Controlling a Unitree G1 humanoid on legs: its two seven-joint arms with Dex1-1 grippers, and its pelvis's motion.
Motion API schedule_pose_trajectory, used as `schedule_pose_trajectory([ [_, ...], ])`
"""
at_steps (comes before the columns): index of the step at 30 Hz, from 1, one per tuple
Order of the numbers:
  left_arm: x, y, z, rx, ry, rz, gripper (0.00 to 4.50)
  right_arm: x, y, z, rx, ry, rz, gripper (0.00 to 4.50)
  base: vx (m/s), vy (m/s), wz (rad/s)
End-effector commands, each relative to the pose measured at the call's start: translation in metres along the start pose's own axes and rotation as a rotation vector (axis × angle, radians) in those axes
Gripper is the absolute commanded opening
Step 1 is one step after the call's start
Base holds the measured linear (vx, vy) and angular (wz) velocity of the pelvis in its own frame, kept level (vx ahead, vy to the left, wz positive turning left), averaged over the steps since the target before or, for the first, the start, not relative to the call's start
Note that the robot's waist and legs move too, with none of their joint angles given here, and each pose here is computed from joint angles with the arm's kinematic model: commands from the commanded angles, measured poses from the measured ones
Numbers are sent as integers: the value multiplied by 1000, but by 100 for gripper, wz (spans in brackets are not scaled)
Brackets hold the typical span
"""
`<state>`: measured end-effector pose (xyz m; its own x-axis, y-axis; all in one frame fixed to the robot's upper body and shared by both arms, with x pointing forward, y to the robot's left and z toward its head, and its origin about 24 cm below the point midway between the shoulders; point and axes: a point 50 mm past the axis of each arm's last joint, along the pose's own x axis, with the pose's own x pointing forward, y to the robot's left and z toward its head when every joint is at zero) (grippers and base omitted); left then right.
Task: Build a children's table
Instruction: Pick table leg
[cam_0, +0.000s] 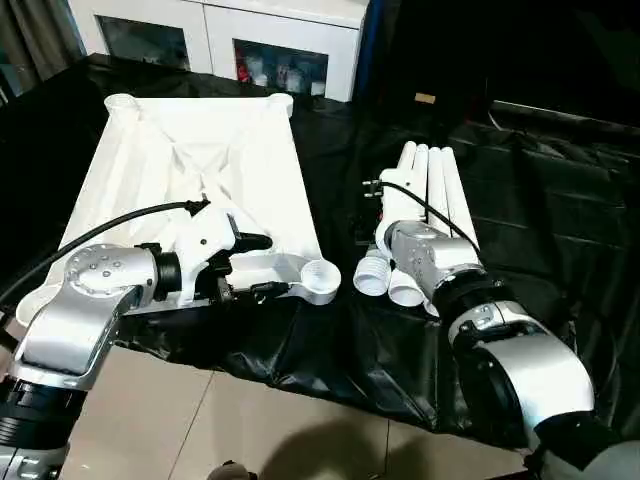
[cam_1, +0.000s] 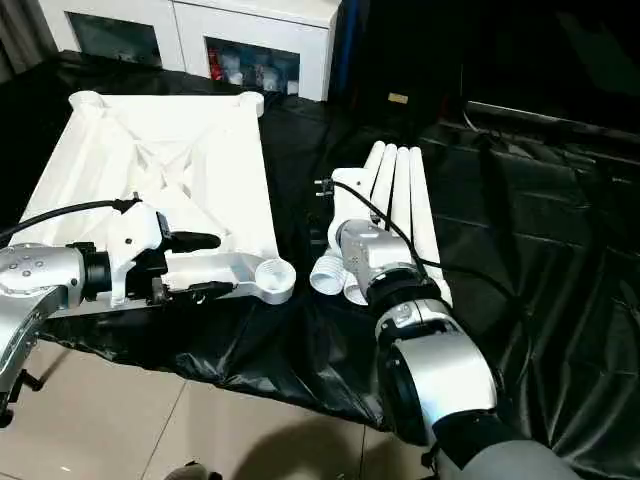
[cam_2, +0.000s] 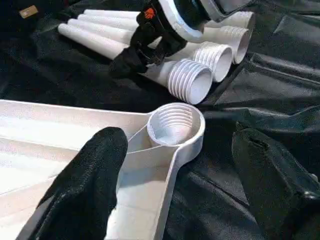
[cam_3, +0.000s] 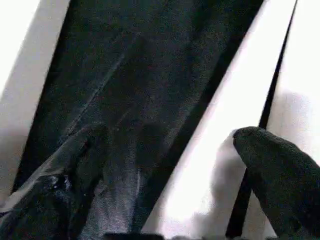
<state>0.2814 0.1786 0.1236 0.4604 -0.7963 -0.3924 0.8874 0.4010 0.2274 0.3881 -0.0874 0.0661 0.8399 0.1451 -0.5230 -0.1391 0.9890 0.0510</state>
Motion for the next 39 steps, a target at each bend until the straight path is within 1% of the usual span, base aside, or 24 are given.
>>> schedule_pose_trajectory([
  [1,1,-4,1,6,13,-10,376,1,-2,-7,19,49,-18,450,0,0,0],
  [3,0,-4,1,5,13,-10,376,1,-2,-7,27,52,-17,450,0,0,0],
  [7,0,-4,2,3,19,-12,376,1,-4,-9,56,88,-26,450,0,0,0],
  [8,-1,-4,2,7,24,-14,376,1,-4,-11,82,111,-24,450,0,0,0],
  [11,-1,-5,2,9,28,-18,376,1,-3,-13,107,131,-15,450,0,0,0],
  [12,-1,-5,3,9,27,-21,381,1,-3,-14,119,140,-10,431,0,0,0],
  [14,0,-6,4,13,27,-28,381,1,-2,-16,144,164,9,431,0,0,0],
  [17,0,-6,5,28,33,-31,383,1,-1,-19,175,186,25,397,0,0,0],
  [19,1,-5,8,60,32,-26,383,1,-2,-22,224,206,25,393,0,0,0],
  [20,2,-5,9,67,31,-24,383,1,-3,-23,234,210,23,385,0,0,0],
  [21,2,-5,9,70,31,-22,383,1,-4,-23,248,210,21,360,0,0,0],
  [22,2,-5,9,70,31,-22,383,1,-4,-23,248,210,21,360,0,0,0],
  [23,3,-5,9,78,30,-18,383,1,-5,-24,275,212,19,355,0,0,0],
  [24,3,-5,9,78,30,-18,383,1,-5,-24,276,212,19,347,0,0,0],
  [27,4,-4,10,104,31,0,383,1,-8,-25,321,215,17,315,0,0,0],
  [29,4,-3,11,116,30,12,383,1,-9,-26,336,216,14,310,0,0,0],
  [31,5,-3,10,125,29,21,383,1,-9,-26,345,217,13,282,0,0,0],
  [34,6,-2,11,150,27,49,383,1,-10,-27,377,216,7,263,0,0,0],
  [35,7,-1,10,152,30,51,383,1,-11,-28,383,216,5,240,0,0,0],
  [39,9,1,9,166,35,81,383,1,-14,-27,405,202,-1,220,0,0,0],
])
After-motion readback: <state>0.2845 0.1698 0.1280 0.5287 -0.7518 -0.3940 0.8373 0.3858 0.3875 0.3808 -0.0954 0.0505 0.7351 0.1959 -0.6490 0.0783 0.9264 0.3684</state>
